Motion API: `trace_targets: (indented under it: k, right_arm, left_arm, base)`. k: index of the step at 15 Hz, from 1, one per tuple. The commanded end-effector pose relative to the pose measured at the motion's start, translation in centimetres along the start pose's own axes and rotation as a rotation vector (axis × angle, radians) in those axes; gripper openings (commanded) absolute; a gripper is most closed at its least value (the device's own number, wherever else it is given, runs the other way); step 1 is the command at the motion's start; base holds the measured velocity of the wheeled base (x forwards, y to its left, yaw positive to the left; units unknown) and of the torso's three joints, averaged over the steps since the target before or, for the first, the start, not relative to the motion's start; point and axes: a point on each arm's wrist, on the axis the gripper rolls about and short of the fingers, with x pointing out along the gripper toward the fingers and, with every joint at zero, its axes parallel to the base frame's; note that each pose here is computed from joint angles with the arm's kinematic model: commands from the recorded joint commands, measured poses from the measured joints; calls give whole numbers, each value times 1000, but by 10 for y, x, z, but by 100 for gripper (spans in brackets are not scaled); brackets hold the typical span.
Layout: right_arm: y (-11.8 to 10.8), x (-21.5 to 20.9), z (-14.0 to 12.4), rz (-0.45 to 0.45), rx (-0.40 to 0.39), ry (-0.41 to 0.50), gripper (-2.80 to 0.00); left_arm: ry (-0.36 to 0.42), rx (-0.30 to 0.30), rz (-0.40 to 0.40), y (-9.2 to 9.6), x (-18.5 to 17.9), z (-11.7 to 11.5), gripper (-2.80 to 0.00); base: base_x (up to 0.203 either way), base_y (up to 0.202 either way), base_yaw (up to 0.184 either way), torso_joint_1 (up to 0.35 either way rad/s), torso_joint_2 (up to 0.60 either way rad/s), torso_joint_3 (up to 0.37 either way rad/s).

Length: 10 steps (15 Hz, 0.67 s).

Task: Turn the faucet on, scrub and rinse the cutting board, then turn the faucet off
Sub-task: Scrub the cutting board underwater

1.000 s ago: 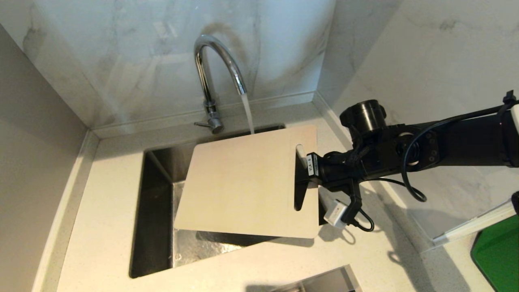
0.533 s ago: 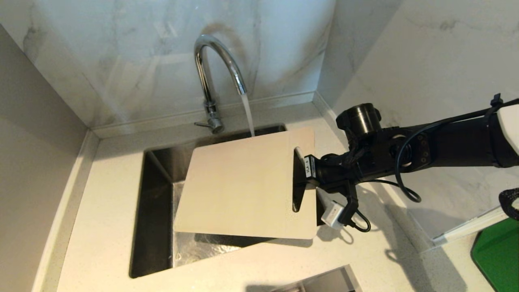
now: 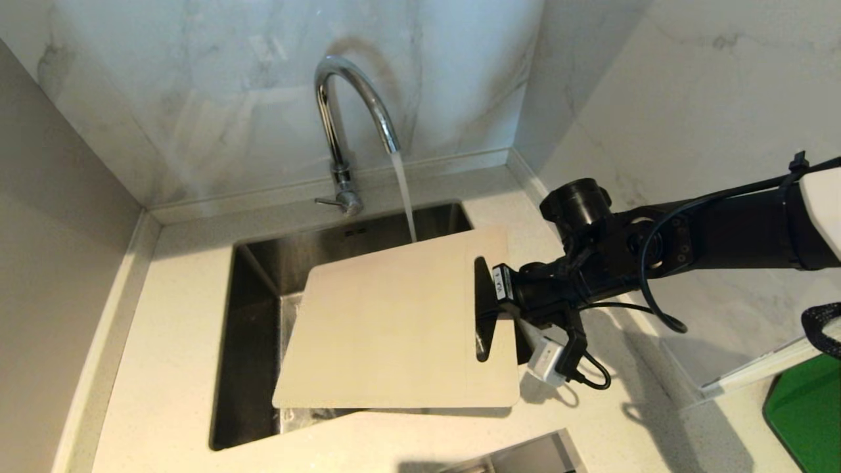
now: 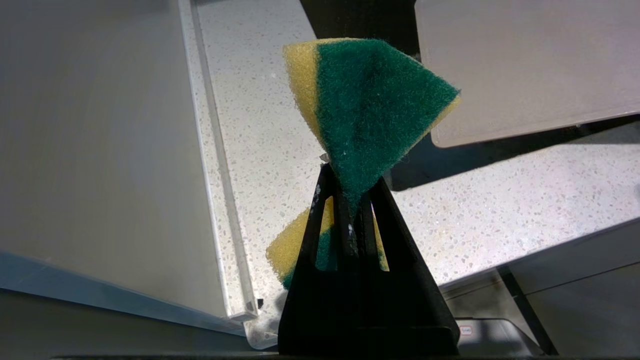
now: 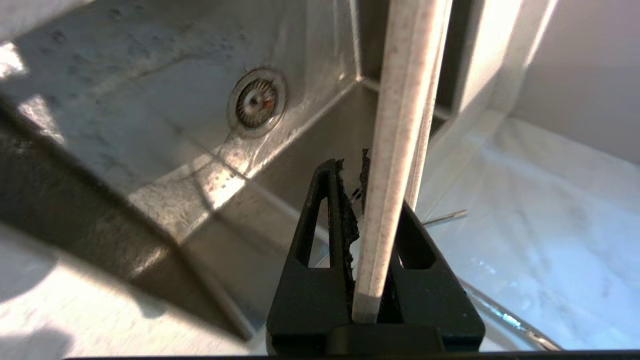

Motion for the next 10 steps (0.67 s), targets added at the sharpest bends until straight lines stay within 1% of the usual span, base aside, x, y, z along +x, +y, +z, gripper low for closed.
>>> trace_targets:
  k: [1, 6, 10]
  right_arm:
    - [-1, 0, -1, -3, -12, -7, -280]
    - [1, 1, 0, 1, 2, -23, -280]
    - [7, 6, 5, 4, 28, -57, -280]
  left_arm:
    - [-1, 0, 0, 0, 0, 0, -280]
    - [-1, 0, 0, 0, 0, 0, -280]
    - [-1, 0, -1, 0, 0, 0, -280]
  base:
    - [0, 0, 0, 0, 0, 0]
    - [0, 0, 0, 0, 0, 0]
    - [0, 0, 0, 0, 0, 0]
